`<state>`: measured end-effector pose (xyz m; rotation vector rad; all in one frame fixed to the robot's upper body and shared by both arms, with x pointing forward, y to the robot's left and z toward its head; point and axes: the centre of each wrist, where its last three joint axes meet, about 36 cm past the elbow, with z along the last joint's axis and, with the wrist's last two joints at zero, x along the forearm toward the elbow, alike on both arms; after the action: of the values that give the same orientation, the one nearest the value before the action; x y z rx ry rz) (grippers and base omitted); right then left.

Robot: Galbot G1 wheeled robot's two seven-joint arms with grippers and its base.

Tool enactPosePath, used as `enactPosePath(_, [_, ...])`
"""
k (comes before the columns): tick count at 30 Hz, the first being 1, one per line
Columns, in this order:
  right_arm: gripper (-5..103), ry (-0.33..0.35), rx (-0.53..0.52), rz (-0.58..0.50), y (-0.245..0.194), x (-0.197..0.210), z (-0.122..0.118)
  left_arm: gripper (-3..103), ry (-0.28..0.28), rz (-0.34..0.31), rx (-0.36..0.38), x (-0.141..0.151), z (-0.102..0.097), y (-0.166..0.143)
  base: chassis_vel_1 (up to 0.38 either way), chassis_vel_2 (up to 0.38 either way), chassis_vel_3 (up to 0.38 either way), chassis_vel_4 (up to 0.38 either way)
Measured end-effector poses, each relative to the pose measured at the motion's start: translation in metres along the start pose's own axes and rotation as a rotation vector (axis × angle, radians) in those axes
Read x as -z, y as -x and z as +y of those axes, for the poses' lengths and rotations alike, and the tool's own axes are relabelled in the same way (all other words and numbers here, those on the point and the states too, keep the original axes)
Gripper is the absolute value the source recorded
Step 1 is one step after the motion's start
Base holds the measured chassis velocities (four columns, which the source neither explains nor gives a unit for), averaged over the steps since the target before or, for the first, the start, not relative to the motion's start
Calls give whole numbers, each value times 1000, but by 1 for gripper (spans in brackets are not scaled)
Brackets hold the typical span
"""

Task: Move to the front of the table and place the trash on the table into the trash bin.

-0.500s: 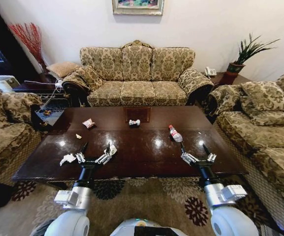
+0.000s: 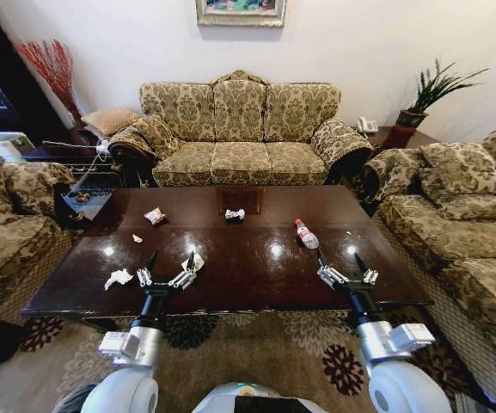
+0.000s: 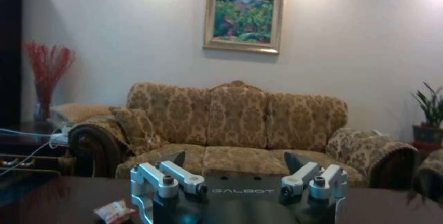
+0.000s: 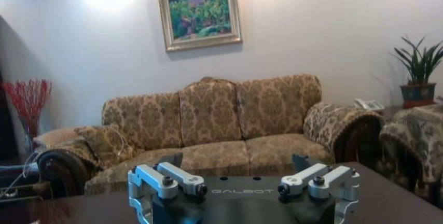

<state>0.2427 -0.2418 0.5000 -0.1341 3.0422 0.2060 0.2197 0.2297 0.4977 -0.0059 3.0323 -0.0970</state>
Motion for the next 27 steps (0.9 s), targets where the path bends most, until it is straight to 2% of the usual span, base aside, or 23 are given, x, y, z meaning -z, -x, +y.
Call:
enactPosePath(4, [100, -30, -8, -4, -2, -1, -4, 97, -46, 30, 27, -1, 3, 1, 0, 0, 0, 0])
enactPosePath(8, [100, -57, -18, -1, -5, -11, -8, 97, -60, 60, 29, -11, 0, 0, 0, 0, 0, 0])
enactPosePath(19, [100, -67, 15, 7, 5, -20, -10, 97, -16, 104, 2, -15, -3, -8, 0, 0, 0, 0])
enactPosePath(27, [100, -86, 44, 25, 5, -23, -12, 97, -3, 122, 71, -26, 7, 0, 23, 29, -26, -29])
